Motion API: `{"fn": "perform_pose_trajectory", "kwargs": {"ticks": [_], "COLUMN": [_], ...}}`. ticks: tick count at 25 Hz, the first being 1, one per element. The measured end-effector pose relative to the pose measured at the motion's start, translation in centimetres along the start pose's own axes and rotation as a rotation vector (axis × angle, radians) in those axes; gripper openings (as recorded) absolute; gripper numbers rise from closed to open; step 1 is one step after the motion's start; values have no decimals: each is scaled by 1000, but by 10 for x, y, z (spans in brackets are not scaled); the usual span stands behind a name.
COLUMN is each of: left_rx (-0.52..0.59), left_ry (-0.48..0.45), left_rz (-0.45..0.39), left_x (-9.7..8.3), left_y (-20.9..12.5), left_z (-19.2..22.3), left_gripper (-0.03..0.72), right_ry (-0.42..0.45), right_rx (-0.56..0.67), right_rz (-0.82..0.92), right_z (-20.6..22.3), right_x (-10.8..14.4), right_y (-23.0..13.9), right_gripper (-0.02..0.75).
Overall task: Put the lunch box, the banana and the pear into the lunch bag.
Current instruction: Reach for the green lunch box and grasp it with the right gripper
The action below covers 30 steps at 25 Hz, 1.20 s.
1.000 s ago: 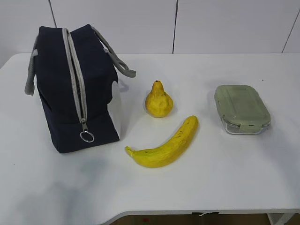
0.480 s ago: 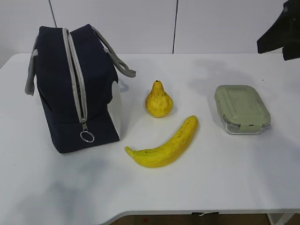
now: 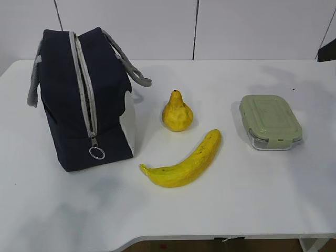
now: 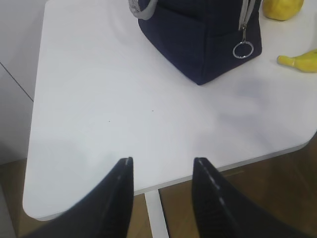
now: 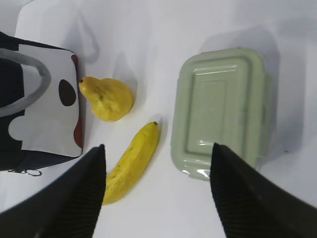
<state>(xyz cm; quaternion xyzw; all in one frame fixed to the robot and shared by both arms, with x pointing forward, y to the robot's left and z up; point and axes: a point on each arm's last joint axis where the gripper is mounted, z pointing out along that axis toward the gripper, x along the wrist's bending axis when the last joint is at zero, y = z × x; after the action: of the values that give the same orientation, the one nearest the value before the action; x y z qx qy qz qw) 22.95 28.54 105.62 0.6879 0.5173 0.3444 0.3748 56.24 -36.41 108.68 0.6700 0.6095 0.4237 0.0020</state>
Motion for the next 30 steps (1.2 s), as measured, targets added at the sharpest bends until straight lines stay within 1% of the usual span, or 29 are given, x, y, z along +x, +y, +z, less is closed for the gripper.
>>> {"fn": "perform_pose_trajectory", "kwargs": {"ticks": [3,7,13,23,26,30], "left_rx": [0,0,0,0,0,0], "left_ry": [0,0,0,0,0,0], "left_rz": [0,0,0,0,0,0], "left_x": [0,0,0,0,0,0], "left_y": [0,0,0,0,0,0], "left_z": [0,0,0,0,0,0], "left_gripper": [299,299,299,299,299,299], "right_ry": [10,58,80,125,115,113], "right_rx": [-24,-50,-93,-55,-35,-13], "right_rz": [-8,-18,21,111,135,146], "right_z": [3,17,32,81,94,105], "right_x": [-13,-23,-44,-91,-104,-115], "right_y": [3,4,8,-2,-7,-13], "right_gripper": [521,521,521,521,521,521]}}
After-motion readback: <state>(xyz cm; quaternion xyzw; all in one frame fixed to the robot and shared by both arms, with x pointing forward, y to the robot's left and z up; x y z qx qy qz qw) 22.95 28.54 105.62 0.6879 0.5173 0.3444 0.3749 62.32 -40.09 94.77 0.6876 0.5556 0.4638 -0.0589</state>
